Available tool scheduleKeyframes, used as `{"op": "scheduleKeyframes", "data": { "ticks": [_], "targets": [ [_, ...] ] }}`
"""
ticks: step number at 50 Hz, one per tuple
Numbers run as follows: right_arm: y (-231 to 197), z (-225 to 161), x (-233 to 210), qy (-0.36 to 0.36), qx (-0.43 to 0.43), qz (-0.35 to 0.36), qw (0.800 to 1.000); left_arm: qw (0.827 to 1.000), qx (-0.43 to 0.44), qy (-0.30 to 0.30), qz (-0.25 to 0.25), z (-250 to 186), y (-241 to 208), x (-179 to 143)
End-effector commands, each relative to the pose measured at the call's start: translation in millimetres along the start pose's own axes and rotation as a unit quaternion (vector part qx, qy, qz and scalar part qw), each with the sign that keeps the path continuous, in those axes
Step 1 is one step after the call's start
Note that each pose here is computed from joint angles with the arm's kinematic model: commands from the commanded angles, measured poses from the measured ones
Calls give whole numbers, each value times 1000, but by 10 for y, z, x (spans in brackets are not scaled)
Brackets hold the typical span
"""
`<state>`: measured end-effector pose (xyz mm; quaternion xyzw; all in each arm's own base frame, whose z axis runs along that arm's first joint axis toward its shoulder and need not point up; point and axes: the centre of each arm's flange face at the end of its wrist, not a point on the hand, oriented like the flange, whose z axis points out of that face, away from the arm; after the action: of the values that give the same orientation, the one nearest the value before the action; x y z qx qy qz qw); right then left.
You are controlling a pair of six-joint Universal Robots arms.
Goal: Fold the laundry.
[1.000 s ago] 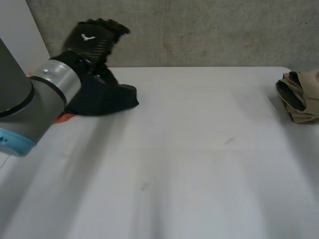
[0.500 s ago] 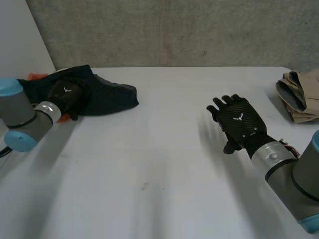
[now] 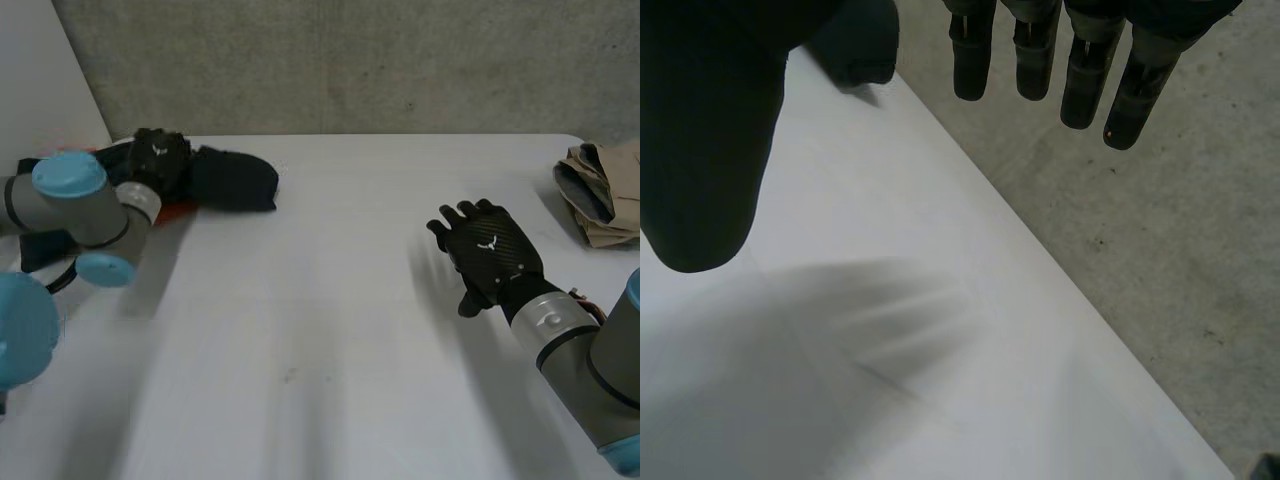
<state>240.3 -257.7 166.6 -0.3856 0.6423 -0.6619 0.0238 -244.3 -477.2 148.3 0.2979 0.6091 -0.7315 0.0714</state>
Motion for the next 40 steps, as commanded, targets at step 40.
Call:
{"op": "scheduleKeyframes", "data": {
  "ticks": [40],
  "targets": [
    [-874,645,541,-34,-20,102,994,979,-104,138,-110,-1402,-904,267]
  ]
}}
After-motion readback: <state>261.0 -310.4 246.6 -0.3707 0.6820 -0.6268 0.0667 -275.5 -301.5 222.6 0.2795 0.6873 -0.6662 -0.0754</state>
